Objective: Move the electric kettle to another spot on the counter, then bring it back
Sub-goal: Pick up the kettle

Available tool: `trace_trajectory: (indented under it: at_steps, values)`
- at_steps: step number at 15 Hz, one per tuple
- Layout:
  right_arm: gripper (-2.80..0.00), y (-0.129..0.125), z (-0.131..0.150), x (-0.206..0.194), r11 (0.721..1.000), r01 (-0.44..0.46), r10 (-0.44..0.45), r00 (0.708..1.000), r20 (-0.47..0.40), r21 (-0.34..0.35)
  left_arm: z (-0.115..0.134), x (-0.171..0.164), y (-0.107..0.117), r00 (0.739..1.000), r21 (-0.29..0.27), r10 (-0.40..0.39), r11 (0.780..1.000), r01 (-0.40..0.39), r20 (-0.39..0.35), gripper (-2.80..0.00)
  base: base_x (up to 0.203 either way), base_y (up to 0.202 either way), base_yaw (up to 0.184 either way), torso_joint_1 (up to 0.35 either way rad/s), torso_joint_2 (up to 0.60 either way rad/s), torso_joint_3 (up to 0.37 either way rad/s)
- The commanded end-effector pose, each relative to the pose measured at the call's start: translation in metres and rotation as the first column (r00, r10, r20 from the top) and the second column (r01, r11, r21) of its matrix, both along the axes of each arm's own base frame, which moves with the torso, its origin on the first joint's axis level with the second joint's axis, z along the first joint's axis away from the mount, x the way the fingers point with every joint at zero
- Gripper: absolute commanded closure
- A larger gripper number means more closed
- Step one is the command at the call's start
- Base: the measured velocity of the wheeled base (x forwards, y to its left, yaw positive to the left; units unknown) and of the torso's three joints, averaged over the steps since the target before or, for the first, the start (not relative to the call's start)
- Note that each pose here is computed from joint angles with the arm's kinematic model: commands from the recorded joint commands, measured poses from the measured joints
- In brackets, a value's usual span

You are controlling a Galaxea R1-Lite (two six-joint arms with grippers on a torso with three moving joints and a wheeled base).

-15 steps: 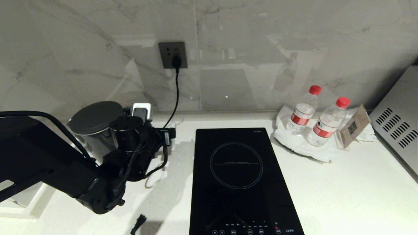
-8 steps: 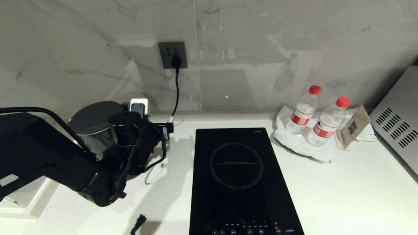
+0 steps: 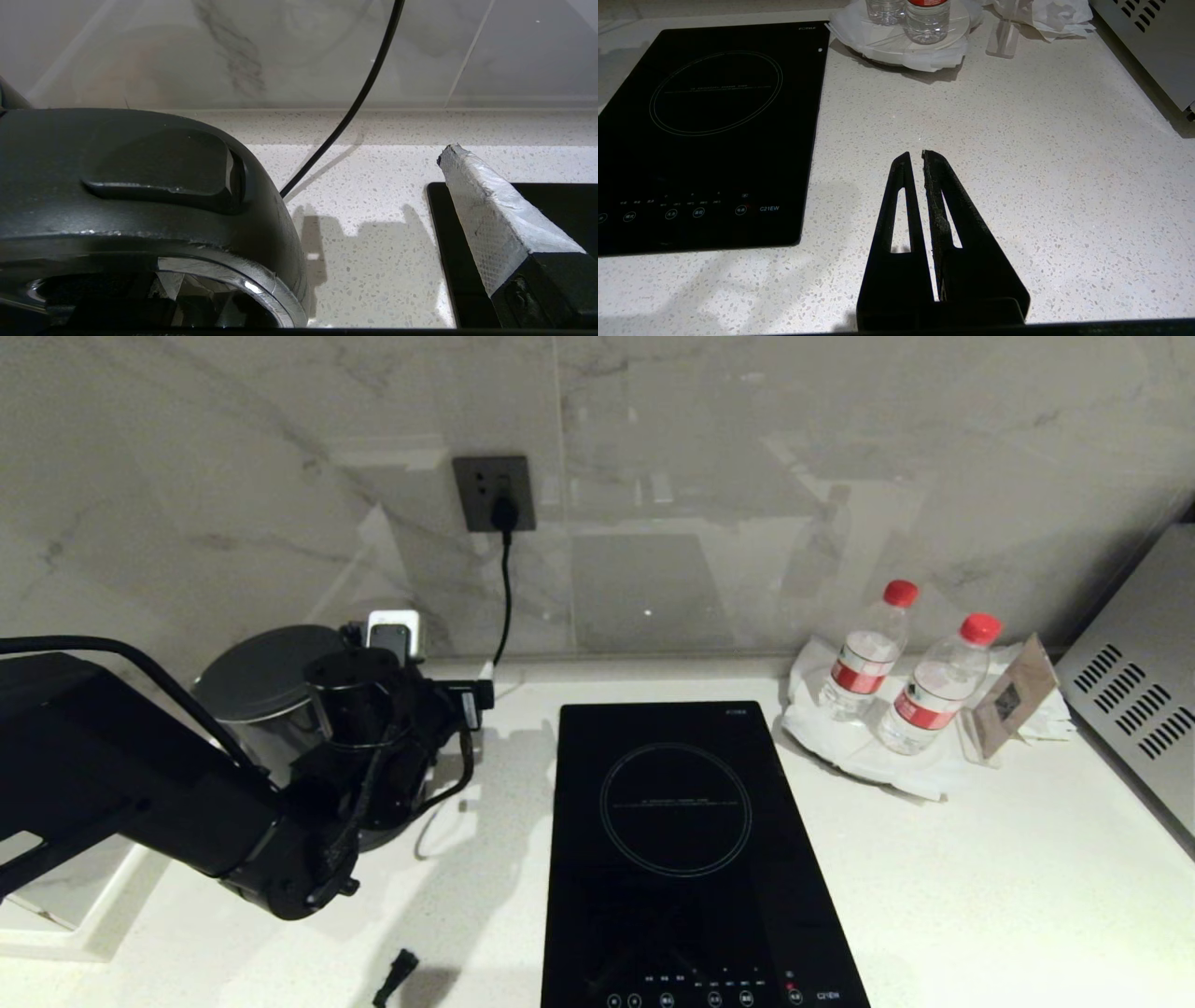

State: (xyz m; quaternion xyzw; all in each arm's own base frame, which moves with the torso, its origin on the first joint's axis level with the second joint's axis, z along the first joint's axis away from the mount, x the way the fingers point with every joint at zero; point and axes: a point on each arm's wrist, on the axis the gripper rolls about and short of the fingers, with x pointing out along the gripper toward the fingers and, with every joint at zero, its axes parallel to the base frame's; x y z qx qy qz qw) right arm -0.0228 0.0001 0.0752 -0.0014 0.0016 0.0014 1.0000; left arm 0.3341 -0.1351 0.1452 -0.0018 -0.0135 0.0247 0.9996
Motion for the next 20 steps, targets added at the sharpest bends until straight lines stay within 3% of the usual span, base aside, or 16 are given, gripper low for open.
trace_trajectory:
  at_steps: [1,3,4,20]
  values:
    - [0.00,0.000,0.000,0.000,1.000,0.000,0.000,1.000,-0.001,0.000,0.003,0.000,0.001,1.000,-0.005,0.004,1.000,-0.004,0.012,-2.80,0.000,0.000,0.000,0.000,0.00,0.000]
    - [0.00,0.000,0.000,0.000,1.000,0.000,0.000,1.000,-0.001,0.000,0.001,0.000,0.000,1.000,-0.004,0.006,1.000,-0.005,0.008,-2.80,0.000,0.000,0.000,0.000,0.00,0.000]
    - [0.00,0.000,0.000,0.000,1.000,0.000,0.000,1.000,-0.001,0.000,0.001,0.000,0.000,1.000,-0.003,0.004,1.000,-0.004,0.008,0.00,0.000,0.000,0.000,0.000,0.00,0.000]
    - [0.00,0.000,0.000,0.000,1.000,0.000,0.000,1.000,-0.001,0.000,0.011,0.005,0.012,0.999,-0.015,0.037,0.999,-0.036,0.038,0.00,0.000,0.000,0.000,0.000,0.00,0.000]
